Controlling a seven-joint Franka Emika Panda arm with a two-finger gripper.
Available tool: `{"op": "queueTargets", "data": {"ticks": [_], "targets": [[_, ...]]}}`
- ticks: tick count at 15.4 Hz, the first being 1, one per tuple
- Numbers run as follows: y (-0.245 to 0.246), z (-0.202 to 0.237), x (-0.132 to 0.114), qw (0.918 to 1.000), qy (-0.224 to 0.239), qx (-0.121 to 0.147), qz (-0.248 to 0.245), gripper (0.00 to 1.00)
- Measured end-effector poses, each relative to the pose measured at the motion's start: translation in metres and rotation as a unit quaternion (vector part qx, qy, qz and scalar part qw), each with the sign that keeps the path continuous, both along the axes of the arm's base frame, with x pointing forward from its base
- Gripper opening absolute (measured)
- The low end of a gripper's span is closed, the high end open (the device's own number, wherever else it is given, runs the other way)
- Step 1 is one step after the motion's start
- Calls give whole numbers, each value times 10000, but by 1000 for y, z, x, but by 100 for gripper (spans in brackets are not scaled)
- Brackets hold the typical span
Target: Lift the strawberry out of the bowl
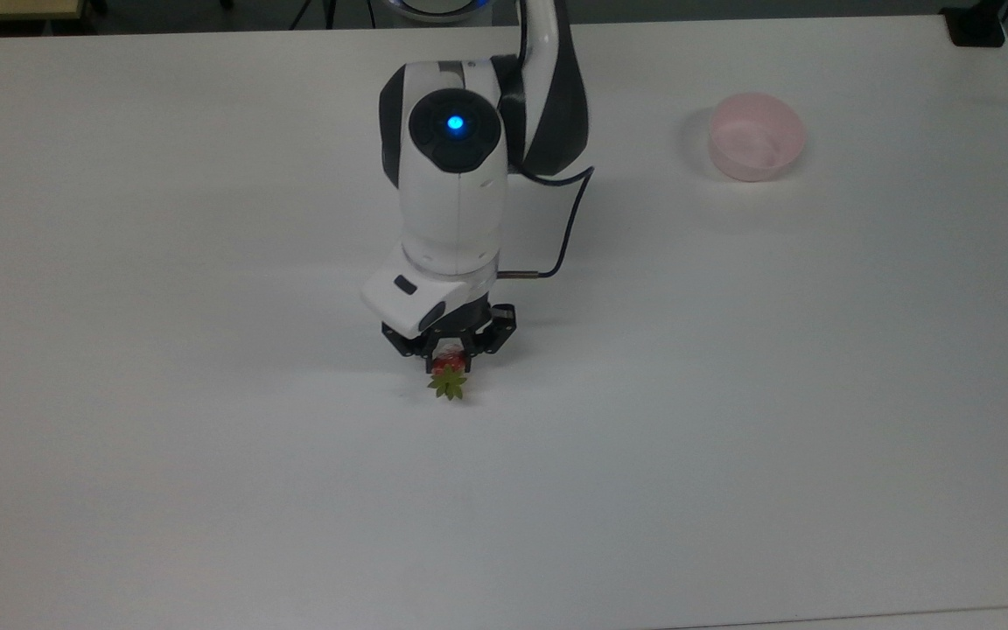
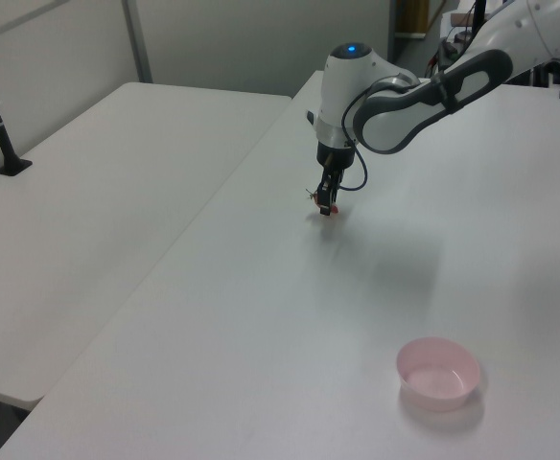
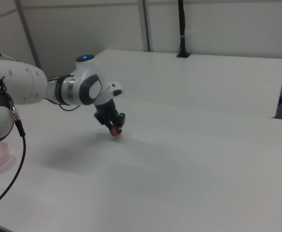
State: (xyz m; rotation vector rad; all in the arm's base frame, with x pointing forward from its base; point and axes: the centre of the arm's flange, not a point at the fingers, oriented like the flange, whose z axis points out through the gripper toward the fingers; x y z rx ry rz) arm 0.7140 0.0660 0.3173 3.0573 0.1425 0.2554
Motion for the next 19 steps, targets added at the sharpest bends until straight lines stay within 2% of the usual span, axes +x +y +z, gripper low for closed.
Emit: {"op": "queueTargets", "data": {"ticks": [1,2,5,7,9,10,14,17,19], "targets": [[-4,-6,1,10000,7,-17,-24,41],[-4,-10,1,10000,17,-23,-25,47],[-2,-9,2,10000,-10,-18,-20,78],[-3,14,7,9998,-207,-3,-59,98],[-9,55,2,9995,-298,-6,-125,100],[-13,80,-7,9997,-185,-18,-183,100],[-33,176,-75,9946,636,-35,-824,100],[-46,224,-120,9926,740,1,-968,100],[-49,239,-144,9924,783,16,-948,100]]}}
